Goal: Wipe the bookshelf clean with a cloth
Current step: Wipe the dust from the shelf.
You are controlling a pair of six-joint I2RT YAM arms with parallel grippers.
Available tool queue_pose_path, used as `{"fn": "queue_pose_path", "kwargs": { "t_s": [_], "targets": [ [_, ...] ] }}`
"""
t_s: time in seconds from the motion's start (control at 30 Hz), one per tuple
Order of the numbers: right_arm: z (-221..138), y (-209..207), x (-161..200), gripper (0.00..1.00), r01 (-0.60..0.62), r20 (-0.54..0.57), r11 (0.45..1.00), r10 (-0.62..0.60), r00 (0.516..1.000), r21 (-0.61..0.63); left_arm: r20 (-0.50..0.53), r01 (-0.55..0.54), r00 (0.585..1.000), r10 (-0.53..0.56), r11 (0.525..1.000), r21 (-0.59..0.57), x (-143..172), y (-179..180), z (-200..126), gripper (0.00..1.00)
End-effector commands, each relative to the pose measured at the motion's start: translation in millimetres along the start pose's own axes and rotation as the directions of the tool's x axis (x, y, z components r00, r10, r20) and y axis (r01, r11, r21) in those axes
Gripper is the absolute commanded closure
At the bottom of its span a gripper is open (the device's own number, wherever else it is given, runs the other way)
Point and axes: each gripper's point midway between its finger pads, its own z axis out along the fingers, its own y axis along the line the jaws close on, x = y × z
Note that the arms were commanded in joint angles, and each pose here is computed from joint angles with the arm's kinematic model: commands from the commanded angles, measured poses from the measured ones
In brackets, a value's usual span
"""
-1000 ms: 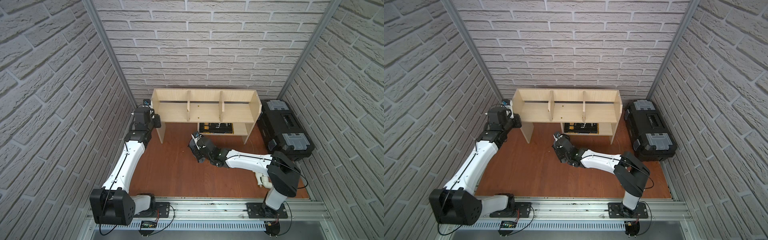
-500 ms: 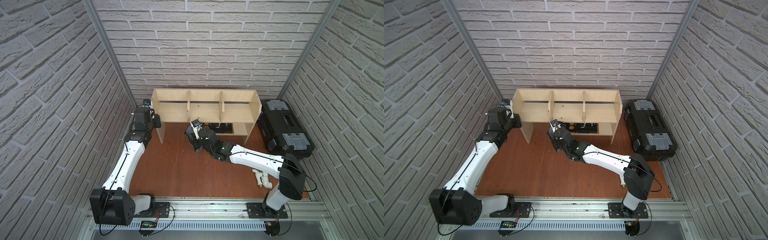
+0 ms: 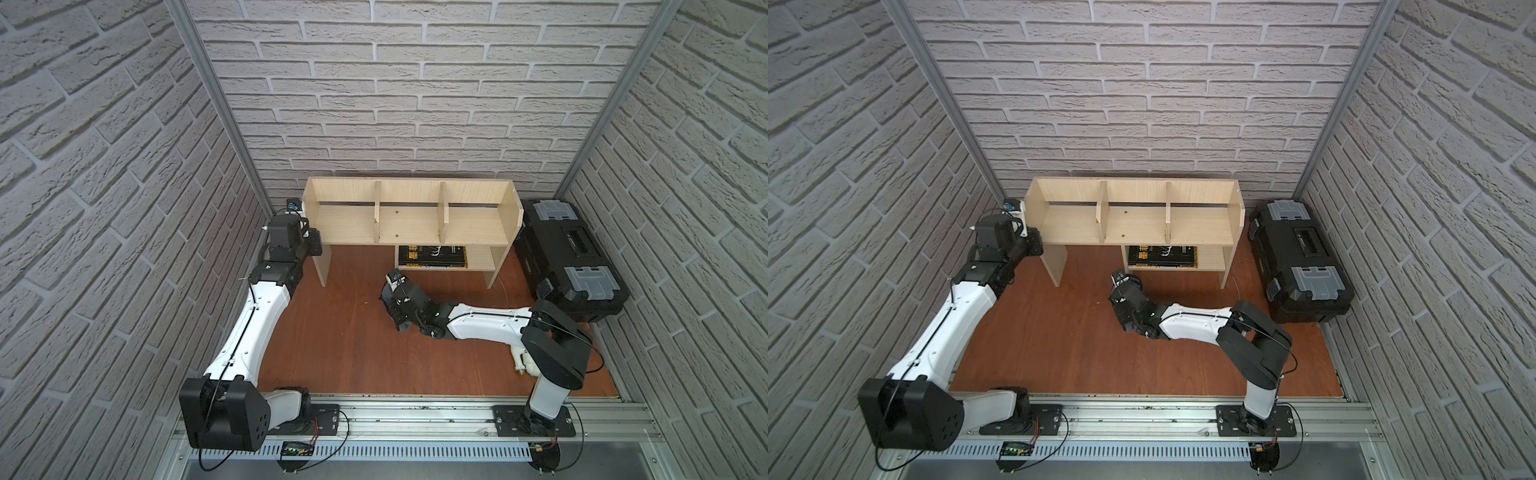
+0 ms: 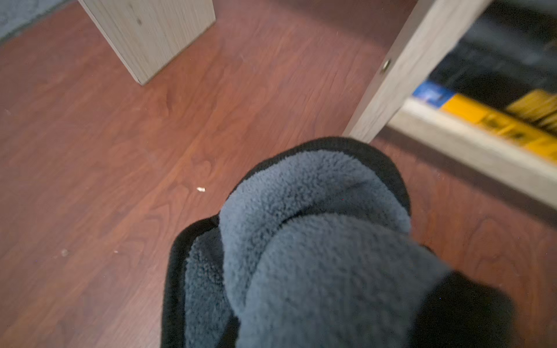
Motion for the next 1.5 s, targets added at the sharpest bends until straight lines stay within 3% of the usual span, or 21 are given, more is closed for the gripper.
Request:
{"fn": "queue_pose_path", "kwargs": {
  "t_s": [0.0, 0.23, 0.4, 0.7, 0.83, 1.03, 1.33, 1.47],
  "targets": [
    [-5.9, 10.5, -27.5, 0.97, -0.061, 0.097, 0.997, 0.064, 0.993, -0.040, 0.012, -0.021, 1.000, 0.020, 1.000, 0.020, 1.3, -7.5, -2.9, 1.00],
    [-24.0, -26.4, -32.3, 0.97, -0.073, 0.137, 0.994, 0.061, 0.989, 0.086, 0.011, -0.022, 1.000, 0.022, 1.000, 0.018, 2.0, -7.1, -2.5, 1.00],
    [-43.4, -82.5, -20.2, 0.97, -0.185, 0.175, 0.971, 0.158, 0.972, 0.149, 0.014, -0.022, 1.000, 0.022, 1.000, 0.017, 0.9, -6.7, -3.5, 1.00],
    [-89.0, -188.7, 17.2, 0.97, -0.345, 0.229, 0.887, 0.283, 0.931, 0.306, 0.013, -0.022, 1.000, 0.022, 1.000, 0.019, 1.8, -7.3, -3.1, 1.00],
    [-104.5, -212.5, 24.4, 0.97, -0.364, 0.244, 0.865, 0.292, 0.925, 0.346, 0.019, -0.022, 1.000, 0.021, 1.000, 0.020, 0.1, -7.3, -5.1, 1.00],
    [-89.3, -184.3, 9.7, 0.97, -0.335, 0.216, 0.912, 0.287, 0.933, 0.236, 0.022, -0.020, 1.000, 0.019, 1.000, 0.021, -1.1, -7.3, -5.8, 1.00],
    [-37.7, -67.0, -34.5, 0.97, -0.179, 0.191, 0.981, 0.161, 0.968, 0.078, 0.021, -0.024, 1.000, 0.023, 1.000, 0.017, 0.3, -7.2, -5.4, 1.00],
    [-23.3, -42.0, -44.6, 0.97, -0.184, 0.172, 0.982, 0.176, 0.969, 0.032, 0.019, -0.029, 0.999, 0.029, 0.999, 0.015, 0.7, -7.1, -4.9, 1.00]
  ]
}}
